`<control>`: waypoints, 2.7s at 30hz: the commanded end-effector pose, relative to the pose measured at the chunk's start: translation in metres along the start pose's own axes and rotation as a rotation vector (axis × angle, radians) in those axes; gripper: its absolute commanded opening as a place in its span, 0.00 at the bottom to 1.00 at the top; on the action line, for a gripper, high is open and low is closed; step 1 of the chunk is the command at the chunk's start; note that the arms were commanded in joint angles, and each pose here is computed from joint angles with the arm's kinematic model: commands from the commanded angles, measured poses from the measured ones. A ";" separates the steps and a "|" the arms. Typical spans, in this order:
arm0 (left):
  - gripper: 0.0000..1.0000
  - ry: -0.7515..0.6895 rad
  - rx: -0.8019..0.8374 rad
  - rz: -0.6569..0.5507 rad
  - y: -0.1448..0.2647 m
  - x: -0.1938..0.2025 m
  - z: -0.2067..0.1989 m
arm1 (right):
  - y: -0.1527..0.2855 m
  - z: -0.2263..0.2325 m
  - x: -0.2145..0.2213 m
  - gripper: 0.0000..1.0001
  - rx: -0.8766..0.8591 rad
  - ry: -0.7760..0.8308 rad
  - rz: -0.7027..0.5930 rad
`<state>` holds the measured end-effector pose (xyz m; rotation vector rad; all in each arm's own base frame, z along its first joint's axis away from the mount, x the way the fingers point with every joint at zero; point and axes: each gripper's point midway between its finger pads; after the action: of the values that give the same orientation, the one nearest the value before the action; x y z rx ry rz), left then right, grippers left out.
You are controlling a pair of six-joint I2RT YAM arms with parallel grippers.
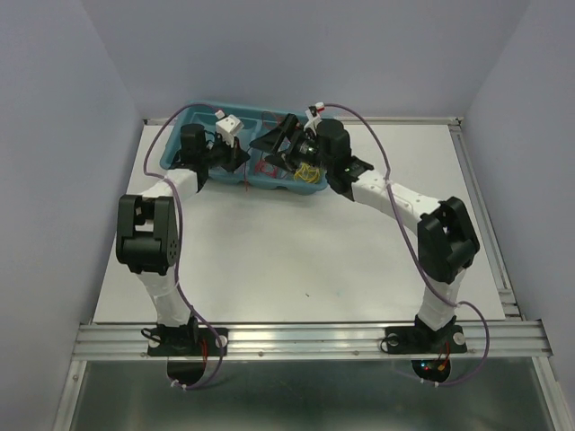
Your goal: Untangle the cables
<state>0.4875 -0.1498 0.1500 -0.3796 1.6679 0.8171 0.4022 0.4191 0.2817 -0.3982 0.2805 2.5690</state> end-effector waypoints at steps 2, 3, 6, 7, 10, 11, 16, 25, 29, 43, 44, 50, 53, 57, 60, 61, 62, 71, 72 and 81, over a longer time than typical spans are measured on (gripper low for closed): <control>0.00 -0.004 -0.031 -0.030 0.000 -0.033 0.016 | 0.021 0.000 -0.053 1.00 0.088 0.278 -0.303; 0.00 0.004 -0.041 -0.021 0.001 -0.033 0.018 | 0.028 0.003 -0.061 1.00 0.105 0.318 -0.348; 0.00 0.017 -0.075 -0.012 0.011 -0.039 0.022 | 0.039 -0.018 -0.084 1.00 0.216 0.460 -0.470; 0.00 0.020 -0.081 -0.012 0.013 -0.039 0.023 | 0.039 -0.024 -0.089 1.00 0.242 0.490 -0.484; 0.00 0.027 -0.147 0.031 0.020 -0.035 0.031 | 0.036 -0.052 -0.099 0.98 0.359 0.550 -0.510; 0.00 0.020 -0.175 0.033 0.022 -0.041 0.037 | 0.033 -0.061 -0.099 0.98 0.379 0.551 -0.509; 0.00 0.017 -0.342 0.039 0.058 -0.055 0.066 | 0.037 -0.078 -0.104 0.98 0.422 0.545 -0.553; 0.00 -0.061 -0.411 0.089 0.090 -0.067 0.065 | 0.041 -0.094 -0.103 0.98 0.471 0.540 -0.565; 0.00 -0.124 -0.439 0.171 0.089 -0.065 0.063 | 0.043 -0.097 -0.103 0.98 0.483 0.535 -0.571; 0.00 -0.206 -0.448 0.374 -0.007 -0.068 0.049 | 0.056 -0.109 -0.100 0.98 0.522 0.521 -0.587; 0.00 -0.213 -0.466 0.368 -0.009 -0.082 0.050 | 0.057 -0.110 -0.100 0.98 0.525 0.519 -0.591; 0.00 -0.134 -0.443 0.399 -0.046 -0.077 0.047 | 0.076 -0.119 -0.105 0.98 0.584 0.511 -0.650; 0.00 -0.110 -0.444 0.407 -0.060 -0.064 0.045 | 0.090 -0.119 -0.106 0.98 0.598 0.497 -0.685; 0.00 -0.030 -0.398 0.441 -0.081 -0.030 0.041 | 0.103 -0.114 -0.106 0.98 0.589 0.488 -0.717; 0.00 0.000 -0.368 0.476 -0.091 -0.005 0.038 | 0.111 -0.113 -0.105 0.98 0.593 0.486 -0.732; 0.00 0.008 -0.359 0.484 -0.093 0.000 0.037 | 0.113 -0.113 -0.105 0.98 0.595 0.485 -0.734; 0.00 0.013 -0.355 0.489 -0.095 0.004 0.036 | 0.114 -0.114 -0.105 0.98 0.599 0.485 -0.737; 0.15 0.020 -0.353 0.490 -0.100 0.010 0.039 | 0.113 -0.118 -0.102 0.98 0.598 0.478 -0.726; 0.20 0.015 -0.369 0.475 -0.096 0.003 0.041 | 0.114 -0.119 -0.102 0.98 0.602 0.481 -0.727; 0.62 -0.004 -0.392 0.295 -0.043 -0.077 0.026 | 0.125 -0.117 -0.100 1.00 0.612 0.530 -0.721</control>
<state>0.5531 -0.1832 0.1036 -0.1968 1.6775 1.5055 0.4517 0.2466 0.2022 -0.7258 0.9317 1.5891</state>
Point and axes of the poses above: each gripper's point midway between its finger pads, its own y axis back along the fingers, its own z axis along the line the jaws close on, x = y × z
